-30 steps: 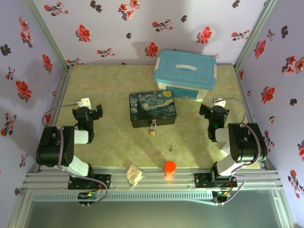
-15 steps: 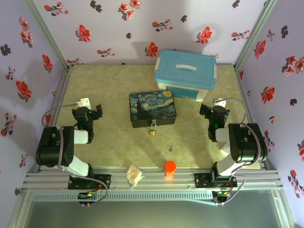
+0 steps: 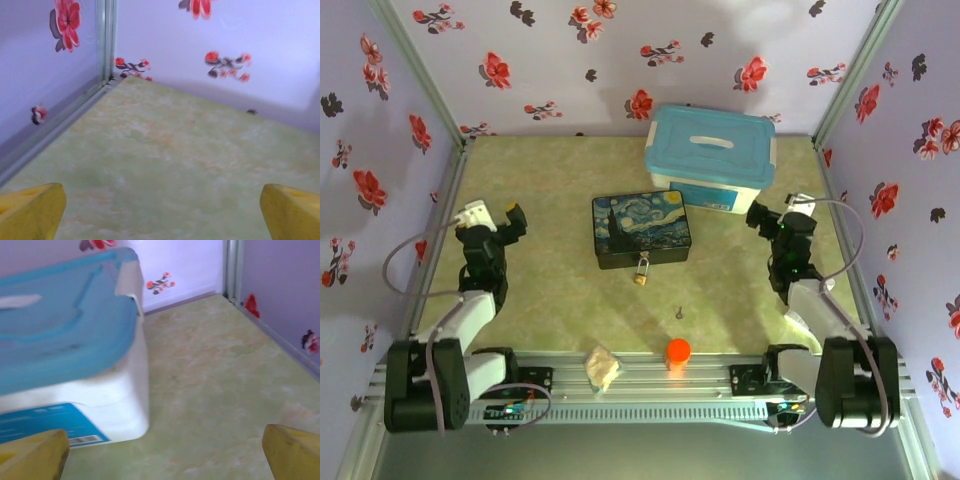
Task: Unlock a padlock with a key
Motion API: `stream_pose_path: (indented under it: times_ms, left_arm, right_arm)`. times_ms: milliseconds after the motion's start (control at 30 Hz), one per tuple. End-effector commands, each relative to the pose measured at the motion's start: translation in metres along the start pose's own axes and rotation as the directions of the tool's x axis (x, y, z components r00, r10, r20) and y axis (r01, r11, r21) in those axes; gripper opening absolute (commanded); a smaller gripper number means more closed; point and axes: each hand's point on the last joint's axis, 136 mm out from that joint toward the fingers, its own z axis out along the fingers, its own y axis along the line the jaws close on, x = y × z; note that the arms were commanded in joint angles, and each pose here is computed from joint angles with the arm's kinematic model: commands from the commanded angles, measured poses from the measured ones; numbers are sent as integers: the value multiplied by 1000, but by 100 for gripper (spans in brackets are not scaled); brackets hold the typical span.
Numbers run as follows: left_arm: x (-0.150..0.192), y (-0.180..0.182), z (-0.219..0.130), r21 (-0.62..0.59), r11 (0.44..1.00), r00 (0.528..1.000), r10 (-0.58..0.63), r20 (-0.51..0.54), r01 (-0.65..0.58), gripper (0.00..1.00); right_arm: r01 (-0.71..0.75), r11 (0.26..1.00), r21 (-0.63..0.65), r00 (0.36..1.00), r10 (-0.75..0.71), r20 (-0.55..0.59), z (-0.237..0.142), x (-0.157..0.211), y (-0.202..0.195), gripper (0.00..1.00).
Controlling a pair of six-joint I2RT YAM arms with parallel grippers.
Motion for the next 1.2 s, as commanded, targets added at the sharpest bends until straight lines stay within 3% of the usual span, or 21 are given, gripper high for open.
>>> stream_pose_path:
  times_ms: [0,100,167,400,533,667,800,967,1167]
  left_arm:
    - [-1,-22,-10,114,968,973,-215,-80,223,100]
    - [13,-44,-19,165,940,934,-252,-252,298,100]
    - [24,-68,-31,223,930,912,-202,-356,293,100]
    - [60,-118,-70,282,924,838,-69,-541,258,100]
    - [77,-126,-90,283,939,769,34,-639,194,100]
    - [71,-126,-102,288,947,731,95,-676,144,100]
    - [73,-135,-112,287,937,711,62,-700,201,100]
    - [84,-152,-122,298,920,691,42,-722,256,100]
    - [98,-165,-126,312,914,667,63,-742,261,100]
  right_arm:
    - [-143,981,-133,964,107,-243,-20,38,25,99]
    - [-238,944,-230,933,156,-325,-39,54,44,97]
    - [-265,934,-241,905,154,-398,-50,75,55,96]
    - [-116,947,-298,836,-68,-544,-89,132,96,90]
    - [-29,932,-362,765,-213,-608,-115,166,113,78]
    - [-90,874,-478,708,-281,-648,-140,194,140,67]
    - [-117,863,-491,648,-308,-696,-151,215,144,54]
    - [-73,881,-468,577,-345,-740,-163,236,135,49]
    - [-43,872,-488,545,-389,-743,-174,253,138,45]
